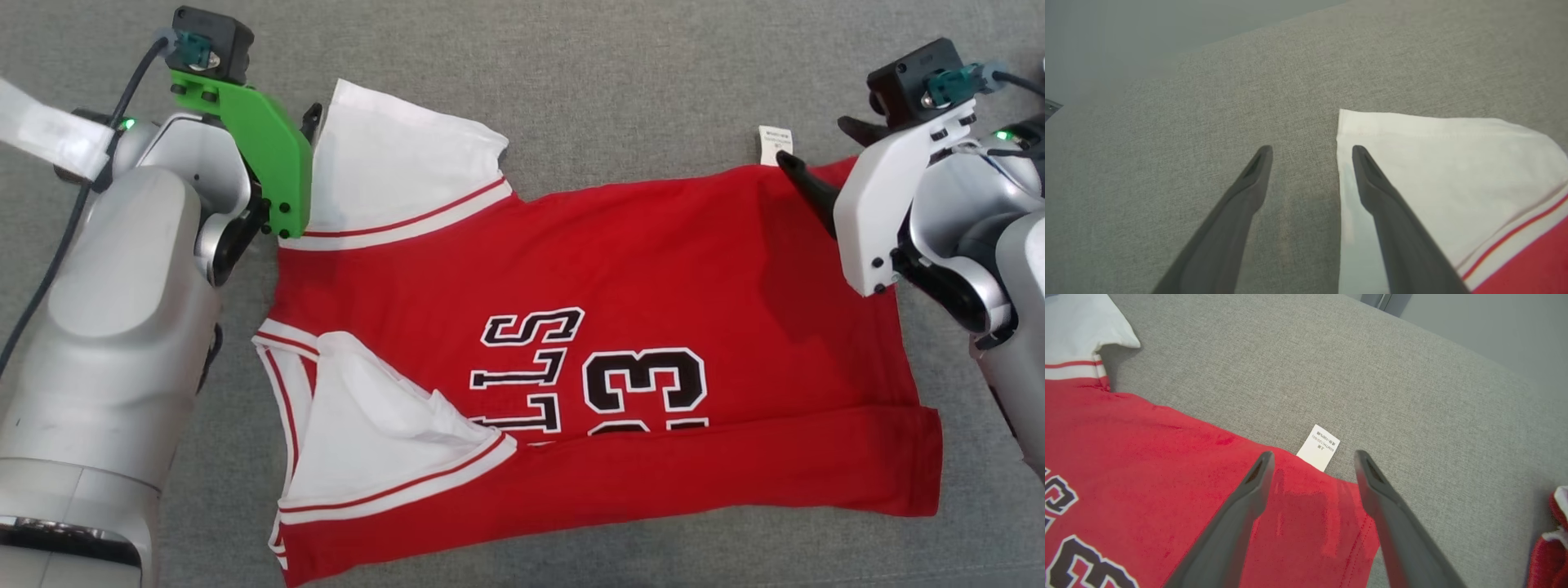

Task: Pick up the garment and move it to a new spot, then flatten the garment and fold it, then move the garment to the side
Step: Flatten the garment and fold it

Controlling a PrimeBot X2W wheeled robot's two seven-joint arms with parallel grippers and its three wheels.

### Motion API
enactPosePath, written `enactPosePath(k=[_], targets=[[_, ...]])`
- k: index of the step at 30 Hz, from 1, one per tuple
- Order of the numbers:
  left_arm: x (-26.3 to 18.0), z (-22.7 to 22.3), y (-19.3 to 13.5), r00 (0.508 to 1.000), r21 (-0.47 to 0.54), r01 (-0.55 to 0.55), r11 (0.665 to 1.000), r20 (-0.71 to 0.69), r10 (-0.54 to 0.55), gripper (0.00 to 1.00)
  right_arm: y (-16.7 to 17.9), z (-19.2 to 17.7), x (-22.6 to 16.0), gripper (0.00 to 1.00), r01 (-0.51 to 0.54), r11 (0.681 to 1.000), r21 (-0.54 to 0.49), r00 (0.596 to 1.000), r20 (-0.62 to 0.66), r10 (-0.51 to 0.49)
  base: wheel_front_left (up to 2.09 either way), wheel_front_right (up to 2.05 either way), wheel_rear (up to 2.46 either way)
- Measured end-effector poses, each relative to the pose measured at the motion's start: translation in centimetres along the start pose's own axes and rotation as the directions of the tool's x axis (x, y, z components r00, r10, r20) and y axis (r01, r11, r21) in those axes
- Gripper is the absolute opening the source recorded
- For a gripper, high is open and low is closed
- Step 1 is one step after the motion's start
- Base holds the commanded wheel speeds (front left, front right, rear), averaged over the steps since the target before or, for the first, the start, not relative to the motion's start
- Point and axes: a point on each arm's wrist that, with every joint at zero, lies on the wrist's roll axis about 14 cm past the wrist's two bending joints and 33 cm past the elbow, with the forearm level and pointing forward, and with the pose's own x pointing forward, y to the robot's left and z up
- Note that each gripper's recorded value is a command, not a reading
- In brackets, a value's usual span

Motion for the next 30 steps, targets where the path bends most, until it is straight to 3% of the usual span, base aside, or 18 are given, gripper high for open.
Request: enactPosePath(k=[8, 17, 19, 20, 22, 26, 30], targets=[[4.1, -2.3, -0.2, 0.991, 0.056, 0.036, 0.998, -0.134, -0.029, 1.0, -1.2, -2.3, 2.0, 1.0, 0.0, 1.0, -0.004, 0.998, -0.059, 0.0, 0.0, 0.0, 0.0], [6.2, -2.4, -1.1, 0.986, 0.051, 0.069, 0.996, -0.156, -0.06, 1.0, -2.8, -5.0, 2.2, 1.0, 0.03, 1.0, 0.008, 0.994, -0.104, -0.029, 0.0, 0.0, 0.0], [6.4, -2.5, -1.3, 0.984, 0.049, 0.076, 0.996, -0.166, -0.067, 0.68, -3.0, -5.1, 2.2, 1.0, 0.035, 0.999, 0.013, 0.994, -0.102, -0.034, 0.0, 0.0, 0.0], [6.4, -2.6, -1.5, 0.982, 0.042, 0.082, 0.996, -0.174, -0.073, 0.46, -3.0, -5.1, 2.2, 1.0, 0.036, 0.999, 0.014, 0.994, -0.102, -0.034, 0.0, 0.0, 0.0], [6.3, -2.8, -1.9, 0.978, 0.032, 0.093, 0.995, -0.19, -0.085, 0.36, -3.0, -5.1, 2.3, 1.0, 0.035, 0.999, 0.015, 0.994, -0.102, -0.033, 0.0, 0.0, 0.0], [6.0, -2.9, -2.3, 0.973, 0.028, 0.109, 0.994, -0.208, -0.101, 0.0, -2.8, -5.0, 2.3, 1.0, 0.031, 0.999, 0.017, 0.995, -0.1, -0.029, 0.0, 0.0, 0.0], [6.0, -2.5, -2.3, 0.976, 0.024, 0.116, 0.993, -0.188, -0.11, 0.0, -2.6, -4.9, 2.5, 1.0, 0.027, 1.0, 0.015, 0.995, -0.099, -0.025, 0.0, 0.0, 0.0]])
